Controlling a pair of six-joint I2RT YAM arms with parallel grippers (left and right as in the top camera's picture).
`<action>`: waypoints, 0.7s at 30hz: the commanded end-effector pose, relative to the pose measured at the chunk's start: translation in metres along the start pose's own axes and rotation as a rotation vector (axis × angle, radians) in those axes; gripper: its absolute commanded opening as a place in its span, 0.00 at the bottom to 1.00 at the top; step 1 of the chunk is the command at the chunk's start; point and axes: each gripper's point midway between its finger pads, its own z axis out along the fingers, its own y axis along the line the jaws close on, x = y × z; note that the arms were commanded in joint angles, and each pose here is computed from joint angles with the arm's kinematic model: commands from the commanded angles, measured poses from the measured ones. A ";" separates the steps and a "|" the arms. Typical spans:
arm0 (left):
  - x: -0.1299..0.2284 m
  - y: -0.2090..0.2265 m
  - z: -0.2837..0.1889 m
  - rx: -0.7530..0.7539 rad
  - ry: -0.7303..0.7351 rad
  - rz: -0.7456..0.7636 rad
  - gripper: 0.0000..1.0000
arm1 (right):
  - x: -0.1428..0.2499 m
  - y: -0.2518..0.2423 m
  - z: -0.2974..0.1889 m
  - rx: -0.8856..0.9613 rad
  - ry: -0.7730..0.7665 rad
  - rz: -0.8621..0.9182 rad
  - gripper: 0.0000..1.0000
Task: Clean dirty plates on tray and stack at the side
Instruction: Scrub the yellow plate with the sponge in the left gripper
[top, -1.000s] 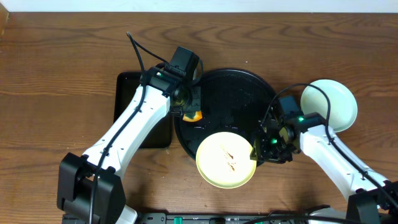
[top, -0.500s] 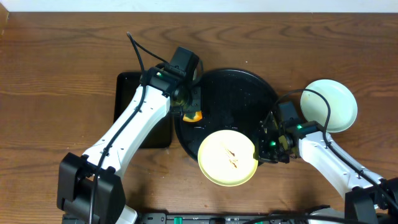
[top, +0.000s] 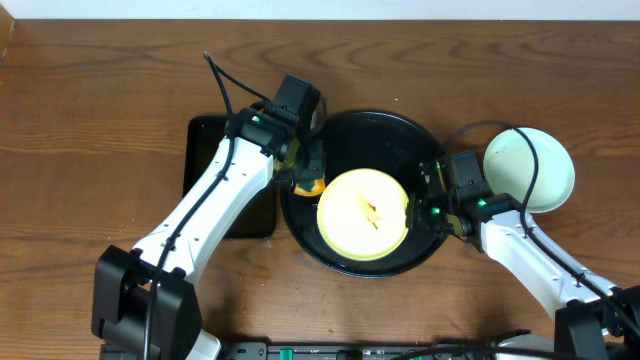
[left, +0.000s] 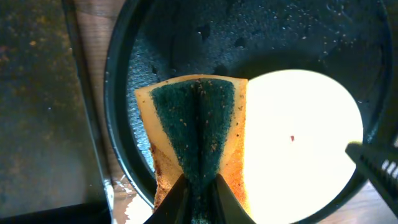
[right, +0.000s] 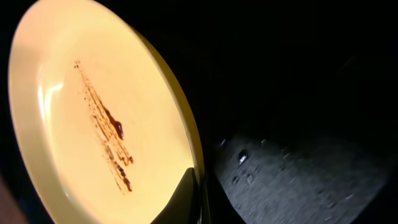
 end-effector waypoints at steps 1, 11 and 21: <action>0.003 -0.010 0.000 0.042 0.010 0.019 0.11 | -0.023 -0.012 -0.005 0.082 -0.093 0.001 0.01; 0.020 -0.057 0.021 0.097 -0.003 0.131 0.11 | -0.015 -0.022 0.010 0.115 -0.045 0.014 0.01; 0.062 -0.101 0.066 0.097 0.095 0.273 0.11 | -0.014 -0.025 0.016 0.120 -0.034 0.032 0.01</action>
